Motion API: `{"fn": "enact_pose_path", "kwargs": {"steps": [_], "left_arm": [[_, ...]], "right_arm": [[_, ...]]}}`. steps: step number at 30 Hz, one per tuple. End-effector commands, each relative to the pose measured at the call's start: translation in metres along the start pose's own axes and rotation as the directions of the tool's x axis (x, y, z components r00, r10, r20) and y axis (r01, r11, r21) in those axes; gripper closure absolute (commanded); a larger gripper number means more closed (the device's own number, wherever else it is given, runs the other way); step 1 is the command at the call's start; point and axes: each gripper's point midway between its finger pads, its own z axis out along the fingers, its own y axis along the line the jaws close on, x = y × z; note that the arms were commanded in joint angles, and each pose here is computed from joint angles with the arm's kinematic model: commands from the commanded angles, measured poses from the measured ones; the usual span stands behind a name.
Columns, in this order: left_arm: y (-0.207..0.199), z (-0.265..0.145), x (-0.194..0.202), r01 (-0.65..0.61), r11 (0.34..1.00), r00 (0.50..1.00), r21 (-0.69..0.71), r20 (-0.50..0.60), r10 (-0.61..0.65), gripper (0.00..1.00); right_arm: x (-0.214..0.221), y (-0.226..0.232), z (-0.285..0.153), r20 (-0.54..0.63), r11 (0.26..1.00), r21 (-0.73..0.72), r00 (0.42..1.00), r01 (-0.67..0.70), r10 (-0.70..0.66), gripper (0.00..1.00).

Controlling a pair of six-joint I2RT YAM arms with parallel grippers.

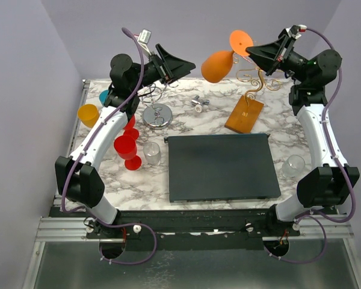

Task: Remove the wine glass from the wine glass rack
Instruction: Place the wine glass at the center of the board.

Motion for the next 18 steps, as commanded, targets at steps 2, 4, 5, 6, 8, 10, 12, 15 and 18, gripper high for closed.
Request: {"fn": "enact_pose_path", "kwargs": {"steps": [2, 4, 5, 6, 8, 10, 12, 15, 18], "left_arm": [[-0.042, -0.006, 0.005, -0.012, 0.985, 0.999, 0.172, -0.047, 0.021, 0.15], [-0.048, -0.004, 0.007, -0.006, 0.981, 0.998, 0.196, -0.059, 0.018, 0.16], [-0.05, -0.002, 0.008, -0.002, 0.979, 0.998, 0.203, -0.064, 0.015, 0.16], [-0.052, -0.001, 0.009, -0.002, 0.977, 0.998, 0.213, -0.068, 0.016, 0.16], [-0.057, 0.002, 0.013, 0.003, 0.974, 0.997, 0.227, -0.079, 0.015, 0.17], [-0.058, 0.007, 0.019, 0.013, 0.972, 0.995, 0.234, -0.095, 0.01, 0.17], [-0.057, 0.011, 0.022, 0.02, 0.972, 0.995, 0.236, -0.101, 0.004, 0.18], [-0.06, 0.016, 0.026, 0.03, 0.966, 0.994, 0.258, -0.107, -0.002, 0.19], [-0.071, 0.019, 0.025, 0.019, 0.955, 0.995, 0.297, -0.101, 0.012, 0.19]], "right_arm": [[0.02, 0.052, -0.005, -0.057, 0.993, -0.109, 0.997, 0.048, -0.054, 1.0], [0.024, 0.058, -0.003, -0.067, 0.991, -0.126, 0.996, 0.047, -0.056, 1.0], [0.025, 0.061, -0.003, -0.073, 0.99, -0.134, 0.996, 0.046, -0.056, 0.99], [0.027, 0.063, -0.003, -0.079, 0.989, -0.142, 0.995, 0.044, -0.056, 0.99], [0.029, 0.068, -0.003, -0.084, 0.987, -0.153, 0.995, 0.046, -0.06, 0.99], [0.031, 0.073, -0.003, -0.088, 0.985, -0.164, 0.994, 0.048, -0.063, 0.99], [0.033, 0.077, -0.004, -0.093, 0.983, -0.174, 0.994, 0.049, -0.066, 1.0], [0.035, 0.08, -0.005, -0.096, 0.982, -0.183, 0.993, 0.052, -0.07, 0.99], [0.036, 0.078, -0.006, -0.1, 0.982, -0.184, 0.993, 0.044, -0.064, 0.99]]}}
